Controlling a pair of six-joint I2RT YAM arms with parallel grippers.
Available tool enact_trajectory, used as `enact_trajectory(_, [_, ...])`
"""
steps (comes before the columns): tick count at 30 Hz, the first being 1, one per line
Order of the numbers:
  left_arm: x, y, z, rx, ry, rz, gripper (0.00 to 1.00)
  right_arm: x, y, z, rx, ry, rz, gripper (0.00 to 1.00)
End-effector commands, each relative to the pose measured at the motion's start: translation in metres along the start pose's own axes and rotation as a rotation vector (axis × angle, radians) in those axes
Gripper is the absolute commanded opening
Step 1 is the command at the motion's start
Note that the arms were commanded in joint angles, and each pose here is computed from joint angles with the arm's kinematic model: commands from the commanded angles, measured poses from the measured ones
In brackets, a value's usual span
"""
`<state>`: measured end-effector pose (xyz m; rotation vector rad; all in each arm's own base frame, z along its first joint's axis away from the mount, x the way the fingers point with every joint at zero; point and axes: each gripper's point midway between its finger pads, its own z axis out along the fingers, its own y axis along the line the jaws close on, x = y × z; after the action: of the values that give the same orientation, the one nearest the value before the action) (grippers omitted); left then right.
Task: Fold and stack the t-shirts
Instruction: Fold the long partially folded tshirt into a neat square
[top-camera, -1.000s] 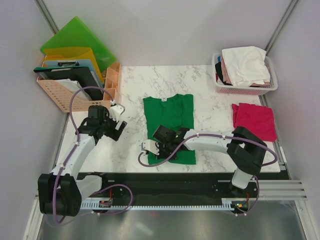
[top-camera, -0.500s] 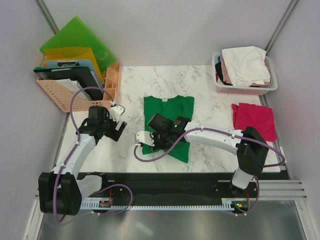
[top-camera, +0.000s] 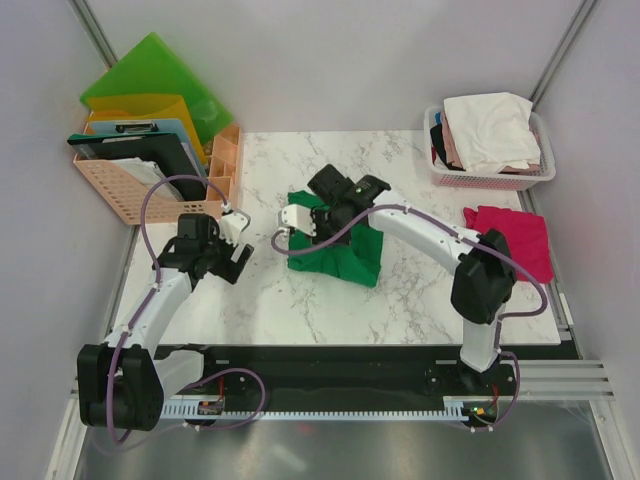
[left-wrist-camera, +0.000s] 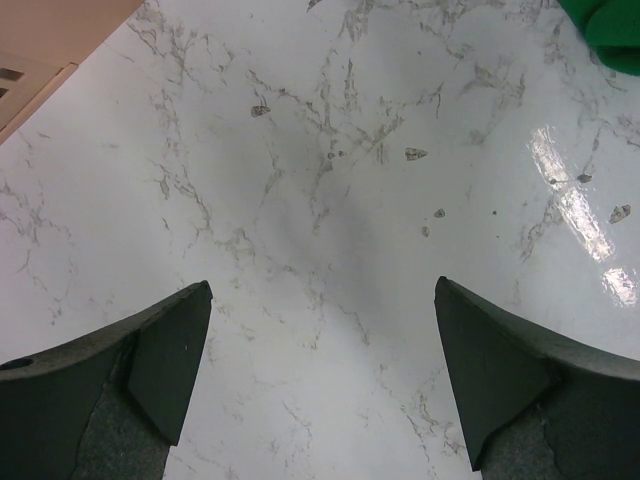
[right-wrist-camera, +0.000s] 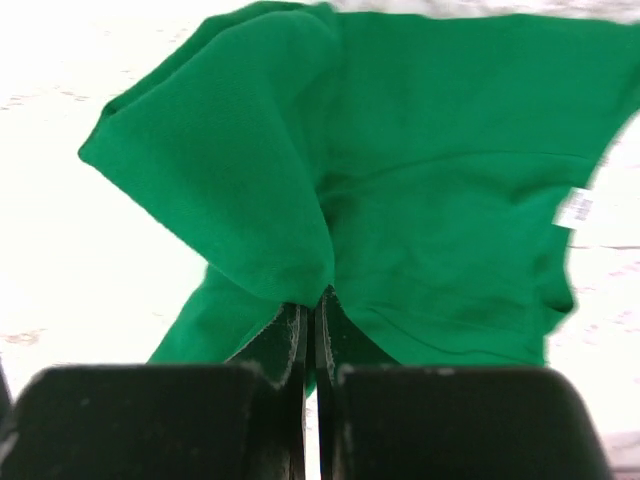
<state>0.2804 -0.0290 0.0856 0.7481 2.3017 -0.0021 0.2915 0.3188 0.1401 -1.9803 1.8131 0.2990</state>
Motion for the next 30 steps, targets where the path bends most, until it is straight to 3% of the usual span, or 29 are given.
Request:
enact_trajectory(1, [-0.005,0.005,0.002,-0.013,-0.029,0.018,1.00,-0.003,-0.037,-0.017,0.017,-0.022,-0.045,0.00])
enact_trajectory(7, [-0.005,0.005,0.004,-0.013,-0.024,0.015,1.00,-0.004,-0.085,-0.025,0.055,-0.008,-0.079,0.00])
enact_trajectory(15, [-0.003,0.009,0.000,-0.038,-0.018,0.040,1.00,0.012,-0.108,0.019,0.013,0.024,-0.064,0.00])
enact_trajectory(17, [-0.003,0.010,0.001,-0.036,-0.013,0.041,1.00,0.017,-0.108,0.031,0.006,0.037,-0.056,0.15])
enact_trajectory(18, [-0.001,0.008,0.001,-0.025,-0.005,0.041,1.00,0.024,-0.108,0.037,0.002,0.051,-0.045,0.45])
enact_trajectory(19, [-0.002,0.007,0.001,-0.019,-0.007,0.039,1.00,0.026,-0.112,0.041,0.013,0.052,-0.040,0.57])
enact_trajectory(20, [-0.002,0.004,0.001,-0.006,-0.009,0.035,1.00,0.029,-0.113,0.043,0.014,0.057,-0.038,0.59])
enact_trajectory(22, [0.001,0.000,0.001,0.012,-0.003,0.027,1.00,0.038,-0.115,0.049,0.020,0.065,-0.019,0.73])
enact_trajectory(25, [0.008,-0.006,0.003,0.028,0.001,0.020,1.00,0.041,-0.117,0.047,0.026,0.047,0.003,0.73])
enact_trajectory(28, [0.017,-0.013,0.006,0.050,0.019,0.012,1.00,0.039,-0.120,0.041,0.044,0.038,0.010,0.87])
enact_trajectory(29, [0.019,-0.014,0.006,0.053,0.020,0.009,1.00,0.038,-0.121,0.039,0.053,0.036,0.010,0.98])
enact_trajectory(30, [0.020,-0.015,0.006,0.057,0.024,0.006,1.00,0.038,-0.123,0.037,0.067,0.037,0.014,0.98])
